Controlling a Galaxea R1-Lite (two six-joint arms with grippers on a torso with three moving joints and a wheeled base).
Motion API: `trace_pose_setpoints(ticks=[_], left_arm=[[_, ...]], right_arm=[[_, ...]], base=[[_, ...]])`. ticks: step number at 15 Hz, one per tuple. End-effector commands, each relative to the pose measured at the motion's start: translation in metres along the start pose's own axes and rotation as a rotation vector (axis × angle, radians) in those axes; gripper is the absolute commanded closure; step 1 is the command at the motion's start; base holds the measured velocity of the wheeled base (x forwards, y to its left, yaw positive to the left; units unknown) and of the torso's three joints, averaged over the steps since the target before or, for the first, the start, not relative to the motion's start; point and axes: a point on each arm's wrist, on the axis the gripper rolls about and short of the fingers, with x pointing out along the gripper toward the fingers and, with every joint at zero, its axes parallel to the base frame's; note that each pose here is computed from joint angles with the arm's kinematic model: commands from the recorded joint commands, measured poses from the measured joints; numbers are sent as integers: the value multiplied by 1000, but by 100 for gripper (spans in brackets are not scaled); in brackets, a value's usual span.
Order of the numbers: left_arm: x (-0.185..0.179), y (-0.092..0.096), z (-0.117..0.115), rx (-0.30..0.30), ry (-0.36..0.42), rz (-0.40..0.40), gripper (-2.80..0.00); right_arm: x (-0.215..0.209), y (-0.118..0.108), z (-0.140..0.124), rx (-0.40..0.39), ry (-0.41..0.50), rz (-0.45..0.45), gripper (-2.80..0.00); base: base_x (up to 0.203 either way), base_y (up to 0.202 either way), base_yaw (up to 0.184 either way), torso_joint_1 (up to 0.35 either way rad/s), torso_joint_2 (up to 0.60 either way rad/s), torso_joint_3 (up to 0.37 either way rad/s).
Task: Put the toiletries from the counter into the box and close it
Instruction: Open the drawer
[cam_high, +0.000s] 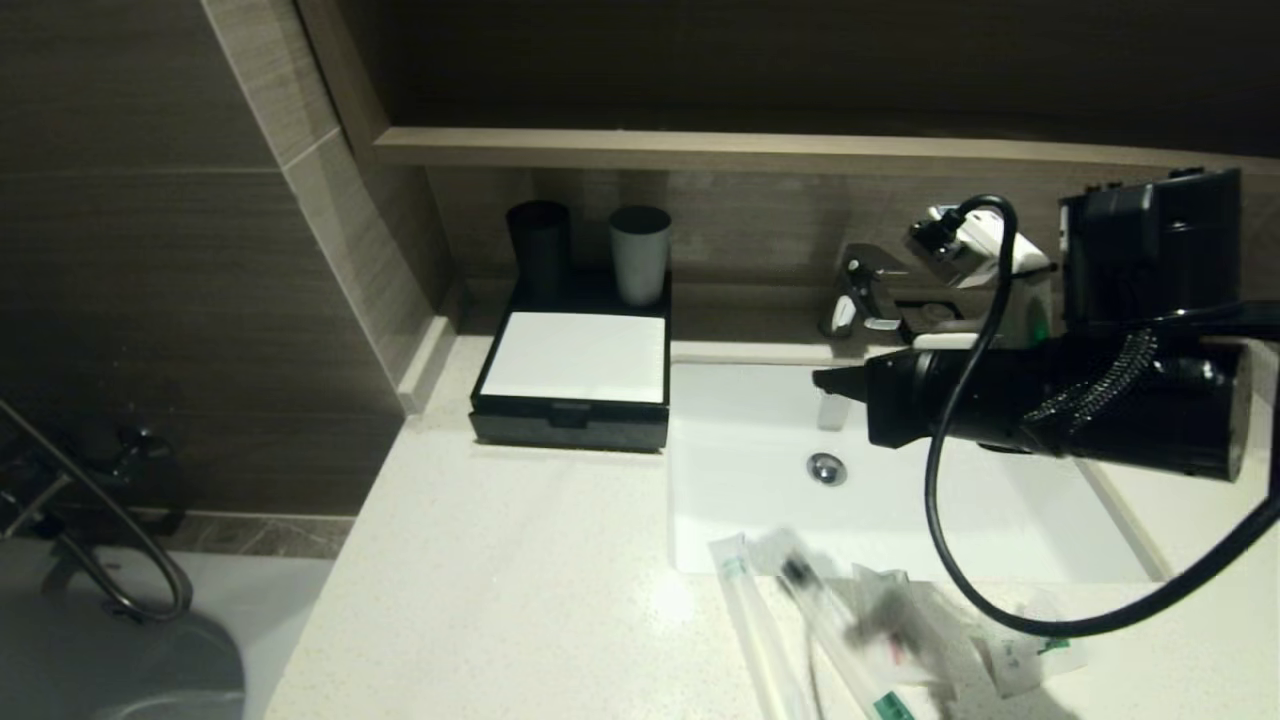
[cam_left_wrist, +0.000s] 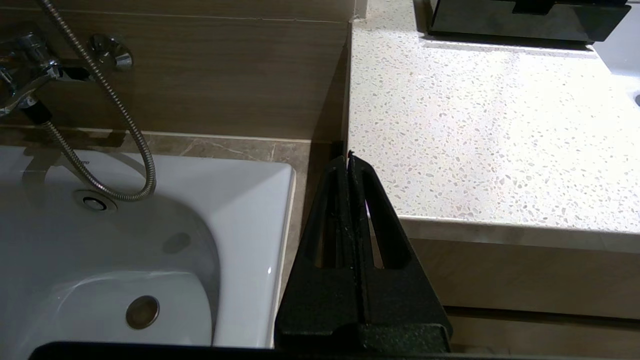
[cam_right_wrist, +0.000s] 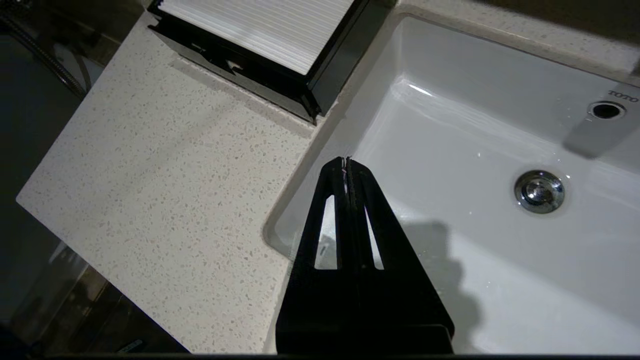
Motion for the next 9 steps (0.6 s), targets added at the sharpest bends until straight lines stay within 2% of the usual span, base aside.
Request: trace_pose_setpoints(ticks=[1, 5, 9], left_arm=[[0, 0, 0, 0, -1, 1, 0], [0, 0, 0, 0, -1, 1, 0], [0, 0, 0, 0, -1, 0, 0]], right_arm=[[20, 10, 6, 14, -1, 28, 0], [46, 39, 7, 0, 10, 38, 0], [64, 61, 11, 59, -2, 50, 0]], base=[[0, 0, 0, 0, 0, 0], [0, 0, 0, 0, 0, 0], [0, 0, 0, 0, 0, 0]])
